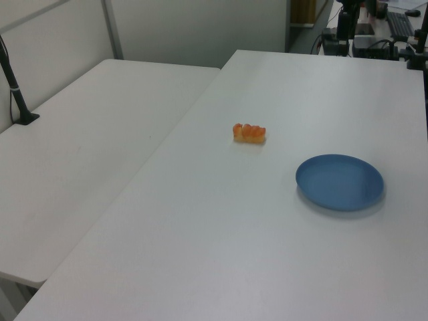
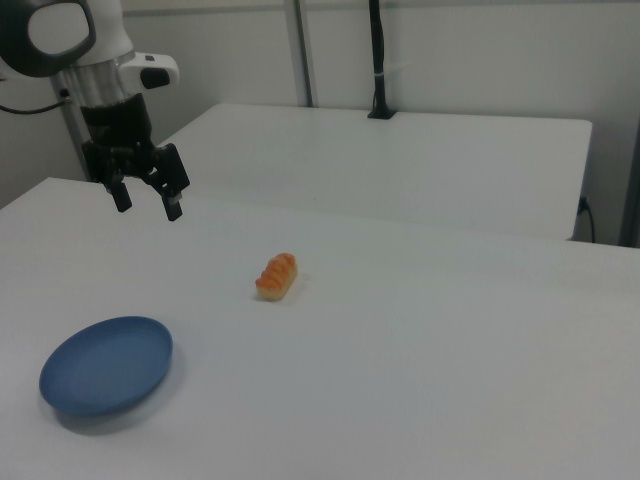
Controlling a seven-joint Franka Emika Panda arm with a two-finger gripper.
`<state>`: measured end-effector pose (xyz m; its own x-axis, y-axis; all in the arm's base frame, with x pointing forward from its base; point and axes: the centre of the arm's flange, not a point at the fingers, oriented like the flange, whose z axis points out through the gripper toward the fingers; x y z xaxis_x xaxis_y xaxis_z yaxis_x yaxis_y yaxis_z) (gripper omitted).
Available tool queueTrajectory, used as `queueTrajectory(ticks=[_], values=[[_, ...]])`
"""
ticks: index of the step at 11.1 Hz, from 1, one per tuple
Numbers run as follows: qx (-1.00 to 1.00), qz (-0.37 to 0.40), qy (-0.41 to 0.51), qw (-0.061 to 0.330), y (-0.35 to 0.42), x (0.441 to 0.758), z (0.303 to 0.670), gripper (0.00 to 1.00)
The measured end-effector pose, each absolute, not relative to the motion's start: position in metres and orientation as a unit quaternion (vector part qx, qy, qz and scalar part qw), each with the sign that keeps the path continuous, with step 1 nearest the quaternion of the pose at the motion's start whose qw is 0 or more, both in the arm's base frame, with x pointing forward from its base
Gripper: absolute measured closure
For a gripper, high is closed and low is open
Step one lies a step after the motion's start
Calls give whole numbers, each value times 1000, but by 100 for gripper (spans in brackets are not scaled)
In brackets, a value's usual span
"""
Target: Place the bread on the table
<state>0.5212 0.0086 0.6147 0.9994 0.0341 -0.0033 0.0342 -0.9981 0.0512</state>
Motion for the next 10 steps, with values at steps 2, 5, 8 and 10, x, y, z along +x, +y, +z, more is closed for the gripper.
queueTrajectory(ticks=[2,5,8,10], values=[[1000,-1,17,26,9,521,615,0],[1000,-2,17,26,9,522,614,0],[1000,-4,17,26,9,523,611,0],[1000,-5,17,26,9,523,611,0]])
